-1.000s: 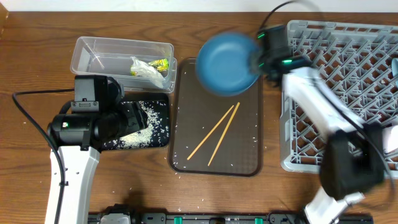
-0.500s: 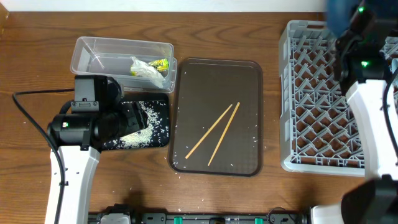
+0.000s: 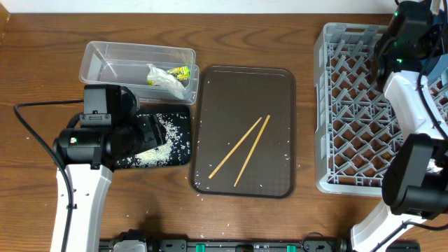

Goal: Sort waste into correct bins and load items into the dishwasher rack
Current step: 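Lift the blue plate and carry it to the gray rack, then set the blue plate upright in the rack and release it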

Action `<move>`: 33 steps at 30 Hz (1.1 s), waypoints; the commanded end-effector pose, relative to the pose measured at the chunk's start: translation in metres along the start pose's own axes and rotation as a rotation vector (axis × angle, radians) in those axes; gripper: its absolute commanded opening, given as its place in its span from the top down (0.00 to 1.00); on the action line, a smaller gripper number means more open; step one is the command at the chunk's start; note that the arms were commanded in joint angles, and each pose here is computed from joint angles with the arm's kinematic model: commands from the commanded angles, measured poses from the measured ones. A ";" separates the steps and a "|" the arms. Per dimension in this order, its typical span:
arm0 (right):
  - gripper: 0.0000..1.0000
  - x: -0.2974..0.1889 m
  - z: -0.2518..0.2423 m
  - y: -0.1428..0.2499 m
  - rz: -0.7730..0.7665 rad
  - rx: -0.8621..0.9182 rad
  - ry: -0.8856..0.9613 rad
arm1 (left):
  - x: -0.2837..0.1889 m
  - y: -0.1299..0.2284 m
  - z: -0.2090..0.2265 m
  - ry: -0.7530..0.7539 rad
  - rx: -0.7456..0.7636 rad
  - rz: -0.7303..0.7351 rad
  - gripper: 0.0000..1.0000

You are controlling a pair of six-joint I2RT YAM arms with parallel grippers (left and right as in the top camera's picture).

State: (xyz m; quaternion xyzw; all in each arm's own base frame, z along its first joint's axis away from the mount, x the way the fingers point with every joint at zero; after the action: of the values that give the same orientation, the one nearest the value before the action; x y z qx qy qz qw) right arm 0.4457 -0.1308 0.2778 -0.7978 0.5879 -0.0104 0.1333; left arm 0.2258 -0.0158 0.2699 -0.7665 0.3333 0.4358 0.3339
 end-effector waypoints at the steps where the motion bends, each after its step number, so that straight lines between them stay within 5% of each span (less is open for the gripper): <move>1: 0.99 0.005 0.004 0.004 0.052 -0.018 0.020 | -0.001 -0.001 0.000 -0.004 -0.004 -0.006 0.33; 18: 0.99 -0.046 0.042 -0.011 -0.051 -0.063 -0.122 | -0.001 -0.001 0.000 -0.004 -0.004 -0.007 0.33; 27: 0.98 -0.074 0.071 0.008 0.015 -0.021 -0.237 | -0.001 -0.001 0.000 -0.005 -0.004 -0.007 0.33; 33: 0.48 -0.095 0.094 0.018 0.006 -0.056 -0.428 | -0.001 -0.001 0.000 -0.005 -0.004 -0.007 0.33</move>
State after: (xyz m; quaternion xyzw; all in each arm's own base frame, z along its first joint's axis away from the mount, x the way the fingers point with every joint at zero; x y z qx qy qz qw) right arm 0.4133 -0.0434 0.2244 -0.7857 0.5841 0.1210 0.1640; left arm 0.2257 -0.0158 0.2699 -0.7665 0.3333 0.4360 0.3337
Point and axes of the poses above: each gripper's point midway between its finger pads, its own x axis out along the fingers, its own z axis along the line the jaws close on, y = z × x, the point moved 9 cm from there along -x, back along the fingers, and after that the axes turned 15 degrees about -x, right-handed, at the moved point
